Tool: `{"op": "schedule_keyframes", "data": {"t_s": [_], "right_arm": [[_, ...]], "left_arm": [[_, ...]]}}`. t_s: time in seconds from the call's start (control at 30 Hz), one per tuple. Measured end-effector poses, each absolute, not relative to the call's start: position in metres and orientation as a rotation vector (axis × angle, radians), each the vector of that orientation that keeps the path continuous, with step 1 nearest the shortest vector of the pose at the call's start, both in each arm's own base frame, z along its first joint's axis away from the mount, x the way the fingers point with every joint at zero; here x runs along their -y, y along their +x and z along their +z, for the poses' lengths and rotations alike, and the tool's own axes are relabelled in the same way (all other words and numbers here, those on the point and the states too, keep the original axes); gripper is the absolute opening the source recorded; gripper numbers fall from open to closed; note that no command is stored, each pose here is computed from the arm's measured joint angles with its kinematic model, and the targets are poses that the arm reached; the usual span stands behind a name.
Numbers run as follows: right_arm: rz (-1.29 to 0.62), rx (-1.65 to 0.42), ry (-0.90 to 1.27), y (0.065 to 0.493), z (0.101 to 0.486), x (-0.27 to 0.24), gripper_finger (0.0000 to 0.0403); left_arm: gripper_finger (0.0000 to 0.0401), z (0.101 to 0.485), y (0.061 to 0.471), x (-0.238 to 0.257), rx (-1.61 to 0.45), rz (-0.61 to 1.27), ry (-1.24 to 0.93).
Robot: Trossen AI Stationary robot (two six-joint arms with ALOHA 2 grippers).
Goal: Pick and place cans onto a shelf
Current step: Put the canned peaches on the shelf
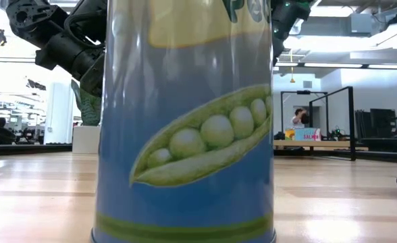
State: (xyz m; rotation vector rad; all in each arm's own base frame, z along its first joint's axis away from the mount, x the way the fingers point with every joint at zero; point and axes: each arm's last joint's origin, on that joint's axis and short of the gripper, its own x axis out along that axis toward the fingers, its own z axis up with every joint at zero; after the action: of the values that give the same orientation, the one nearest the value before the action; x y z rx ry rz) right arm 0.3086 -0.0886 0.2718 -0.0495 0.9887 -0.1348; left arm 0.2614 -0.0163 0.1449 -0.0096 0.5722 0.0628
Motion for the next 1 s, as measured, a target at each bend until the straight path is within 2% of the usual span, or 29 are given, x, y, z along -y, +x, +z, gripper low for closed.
{"op": "schedule_keyframes", "data": {"t_s": [0.33,0.8,1.0], "right_arm": [[-0.272,-0.851,-0.045,0.305,0.281,0.136,0.0004],[-0.366,-0.895,0.019,0.285,0.277,0.168,0.0008],[-0.358,-0.92,0.028,0.284,0.275,0.166,0.0035]], "left_arm": [[0.014,0.142,0.26,0.016,-0.603,0.069,-0.004],[0.014,0.141,0.259,0.015,-0.617,0.113,0.016],[0.014,0.141,0.259,0.015,-0.617,0.113,0.016]]}}
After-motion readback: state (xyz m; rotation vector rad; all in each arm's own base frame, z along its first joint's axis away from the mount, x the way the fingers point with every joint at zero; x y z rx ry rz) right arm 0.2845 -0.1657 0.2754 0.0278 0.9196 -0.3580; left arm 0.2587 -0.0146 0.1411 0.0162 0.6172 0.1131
